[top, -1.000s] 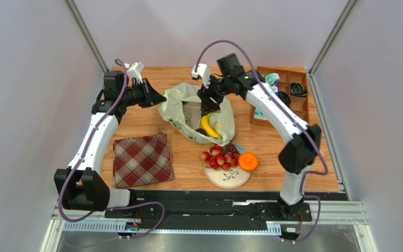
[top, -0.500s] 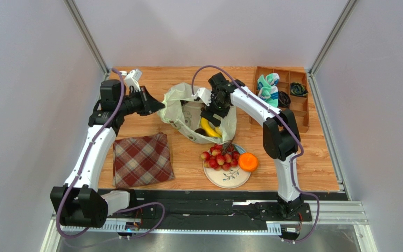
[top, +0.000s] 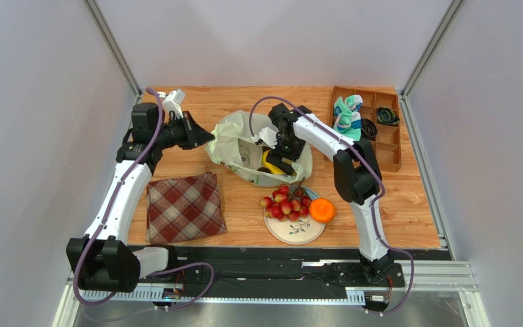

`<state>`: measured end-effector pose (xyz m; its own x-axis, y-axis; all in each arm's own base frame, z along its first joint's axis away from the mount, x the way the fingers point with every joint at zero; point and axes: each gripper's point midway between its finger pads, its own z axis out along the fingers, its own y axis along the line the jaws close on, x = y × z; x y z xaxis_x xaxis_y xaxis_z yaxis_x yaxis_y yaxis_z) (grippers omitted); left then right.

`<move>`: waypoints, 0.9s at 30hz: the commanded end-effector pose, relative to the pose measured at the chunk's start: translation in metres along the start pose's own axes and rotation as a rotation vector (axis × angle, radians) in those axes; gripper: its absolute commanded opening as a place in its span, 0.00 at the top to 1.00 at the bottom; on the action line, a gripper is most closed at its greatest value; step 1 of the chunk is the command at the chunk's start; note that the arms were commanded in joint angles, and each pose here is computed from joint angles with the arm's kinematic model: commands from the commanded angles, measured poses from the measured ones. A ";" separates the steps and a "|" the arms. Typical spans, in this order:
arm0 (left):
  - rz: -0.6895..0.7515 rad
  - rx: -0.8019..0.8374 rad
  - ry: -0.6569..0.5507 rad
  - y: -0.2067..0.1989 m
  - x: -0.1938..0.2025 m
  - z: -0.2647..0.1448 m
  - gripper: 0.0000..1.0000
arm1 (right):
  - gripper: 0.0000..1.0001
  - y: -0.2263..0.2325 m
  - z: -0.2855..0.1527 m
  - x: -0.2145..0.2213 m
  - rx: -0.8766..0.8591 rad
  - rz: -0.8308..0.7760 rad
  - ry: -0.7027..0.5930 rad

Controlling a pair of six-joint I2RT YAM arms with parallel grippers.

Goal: Take the fake fruits out of the plastic bag
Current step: Take out the fake fruit from the plastic bag, then place the fake fruit on the plate.

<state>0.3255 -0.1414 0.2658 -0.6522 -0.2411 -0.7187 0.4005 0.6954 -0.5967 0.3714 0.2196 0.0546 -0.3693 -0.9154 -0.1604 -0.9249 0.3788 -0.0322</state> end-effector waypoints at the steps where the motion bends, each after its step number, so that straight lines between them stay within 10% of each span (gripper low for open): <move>1: 0.034 0.018 -0.040 -0.007 -0.016 0.001 1.00 | 0.30 0.001 -0.024 0.000 0.007 -0.018 -0.003; 14: 0.005 0.023 -0.033 -0.004 -0.023 0.010 1.00 | 0.43 0.073 -0.205 -0.082 -0.145 -0.122 -0.681; 27: 0.000 0.016 -0.033 -0.002 -0.024 0.011 1.00 | 0.43 0.209 -0.112 0.110 -0.404 -0.425 -0.296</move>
<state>0.3401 -0.1429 0.2609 -0.6718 -0.2577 -0.6944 0.3755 0.6896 -0.6192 0.1660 0.2102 0.1686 -0.1188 -0.8207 -0.5589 -0.9807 0.0088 0.1955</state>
